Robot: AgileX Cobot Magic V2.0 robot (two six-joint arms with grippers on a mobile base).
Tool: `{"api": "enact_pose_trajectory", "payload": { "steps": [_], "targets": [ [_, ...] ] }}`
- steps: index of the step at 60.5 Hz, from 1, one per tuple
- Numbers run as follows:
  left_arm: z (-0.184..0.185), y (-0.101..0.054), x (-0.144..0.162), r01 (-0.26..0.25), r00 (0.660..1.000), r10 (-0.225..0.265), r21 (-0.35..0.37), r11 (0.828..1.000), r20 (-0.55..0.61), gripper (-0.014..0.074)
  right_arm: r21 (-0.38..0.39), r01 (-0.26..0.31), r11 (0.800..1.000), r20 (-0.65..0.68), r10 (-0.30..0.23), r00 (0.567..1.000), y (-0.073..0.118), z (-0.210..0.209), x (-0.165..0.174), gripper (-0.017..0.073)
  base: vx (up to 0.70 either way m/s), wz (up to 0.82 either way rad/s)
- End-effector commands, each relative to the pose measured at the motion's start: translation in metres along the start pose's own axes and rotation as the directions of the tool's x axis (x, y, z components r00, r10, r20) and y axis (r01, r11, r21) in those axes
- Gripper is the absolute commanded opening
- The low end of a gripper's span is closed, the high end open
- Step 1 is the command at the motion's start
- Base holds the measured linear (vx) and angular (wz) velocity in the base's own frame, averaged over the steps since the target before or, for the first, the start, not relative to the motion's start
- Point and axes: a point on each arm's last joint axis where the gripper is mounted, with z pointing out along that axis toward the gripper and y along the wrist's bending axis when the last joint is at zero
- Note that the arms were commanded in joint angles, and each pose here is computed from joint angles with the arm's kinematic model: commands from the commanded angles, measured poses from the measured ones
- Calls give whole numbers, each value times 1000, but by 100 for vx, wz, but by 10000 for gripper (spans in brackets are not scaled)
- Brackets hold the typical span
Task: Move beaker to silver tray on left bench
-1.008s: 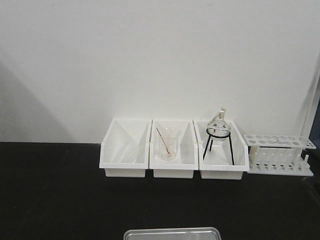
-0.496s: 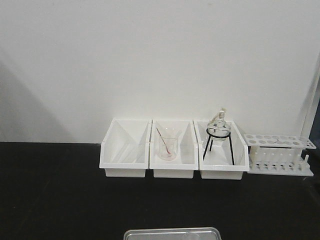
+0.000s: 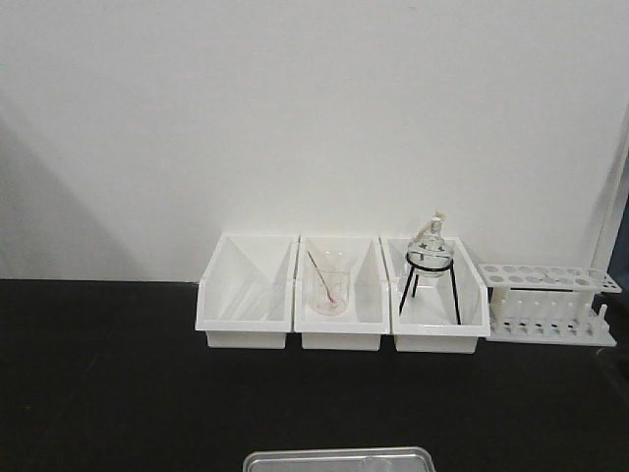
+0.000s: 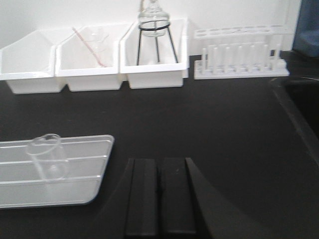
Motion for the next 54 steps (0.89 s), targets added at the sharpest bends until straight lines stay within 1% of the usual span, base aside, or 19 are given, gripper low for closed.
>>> {"api": "enact_pose_trajectory", "payload": {
  "steps": [1, 6, 14, 54],
  "targets": [
    [2, -1, -1, 2, 998, -2, 8, 1000, 63, 1, -1, 7, 1000, 156, -7, 988, -2, -4, 4, -11, 0, 0],
    [2, -1, -1, 2, 998, -2, 8, 1000, 63, 1, 8, -3, 1000, 173, 1, 985, -4, -8, 15, -11, 0, 0],
    [2, -1, -1, 2, 998, -2, 8, 1000, 63, 1, 19, 19, 1000, 169, -22, 985, -5, -9, 16, -11, 0, 0],
    [2, -1, -1, 2, 998, -2, 8, 1000, 63, 1, 20, 18, 1000, 168, -21, 986, -5, -9, 16, -11, 0, 0]
  ]
}}
